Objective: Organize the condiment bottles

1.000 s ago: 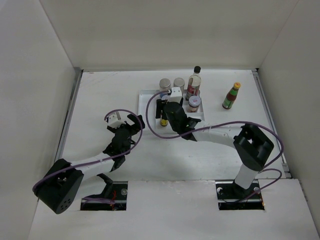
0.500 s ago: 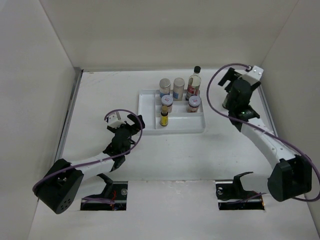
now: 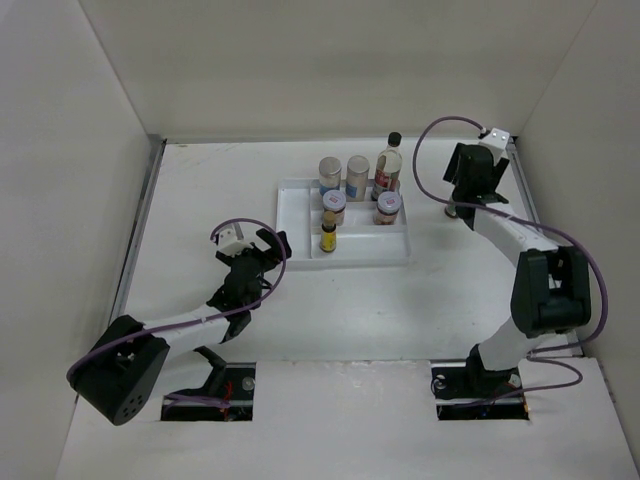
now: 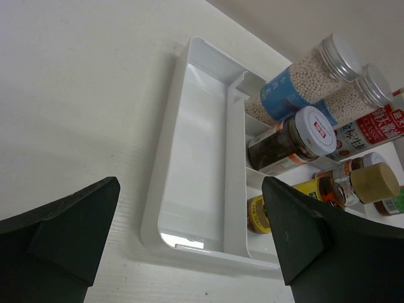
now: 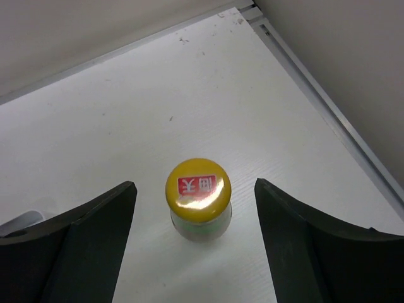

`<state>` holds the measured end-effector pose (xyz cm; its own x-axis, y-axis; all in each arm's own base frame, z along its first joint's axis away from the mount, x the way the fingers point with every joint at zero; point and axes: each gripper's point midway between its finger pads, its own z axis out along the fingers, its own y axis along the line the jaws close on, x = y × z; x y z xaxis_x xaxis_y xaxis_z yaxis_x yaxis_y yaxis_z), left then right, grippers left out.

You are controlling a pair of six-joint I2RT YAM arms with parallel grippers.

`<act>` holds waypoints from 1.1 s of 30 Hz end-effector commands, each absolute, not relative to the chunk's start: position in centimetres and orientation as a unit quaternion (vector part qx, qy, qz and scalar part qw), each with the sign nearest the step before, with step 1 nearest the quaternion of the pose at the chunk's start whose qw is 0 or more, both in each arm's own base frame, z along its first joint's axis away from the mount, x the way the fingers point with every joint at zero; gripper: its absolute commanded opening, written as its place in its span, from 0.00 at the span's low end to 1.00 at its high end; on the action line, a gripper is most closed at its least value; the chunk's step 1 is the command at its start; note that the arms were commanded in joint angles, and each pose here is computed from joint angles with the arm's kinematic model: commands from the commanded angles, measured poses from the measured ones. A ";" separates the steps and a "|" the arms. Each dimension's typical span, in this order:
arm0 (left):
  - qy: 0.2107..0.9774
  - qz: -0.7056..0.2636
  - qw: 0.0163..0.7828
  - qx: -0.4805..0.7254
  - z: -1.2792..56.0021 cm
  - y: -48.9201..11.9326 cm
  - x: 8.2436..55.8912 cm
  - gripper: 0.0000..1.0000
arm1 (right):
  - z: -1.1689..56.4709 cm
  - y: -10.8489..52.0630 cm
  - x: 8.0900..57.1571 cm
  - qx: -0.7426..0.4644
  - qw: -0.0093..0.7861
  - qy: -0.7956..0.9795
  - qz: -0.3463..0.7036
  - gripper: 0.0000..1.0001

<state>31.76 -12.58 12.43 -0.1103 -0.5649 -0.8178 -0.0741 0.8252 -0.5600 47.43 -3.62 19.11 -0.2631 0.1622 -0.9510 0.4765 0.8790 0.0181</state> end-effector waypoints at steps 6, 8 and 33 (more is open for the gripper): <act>0.702 -0.221 0.638 -0.227 13.9 -13.3 32.1 1.00 | 21.0 -5.1 50.3 0.211 0.611 0.746 -0.159 0.39; 0.701 -0.222 0.639 -0.227 14.0 -13.2 32.1 1.00 | 22.1 -5.3 49.6 0.218 0.627 0.729 -0.166 0.34; 0.698 -0.221 0.642 -0.229 14.3 -13.0 32.2 1.00 | 28.3 16.4 38.7 0.121 0.697 0.701 0.092 0.33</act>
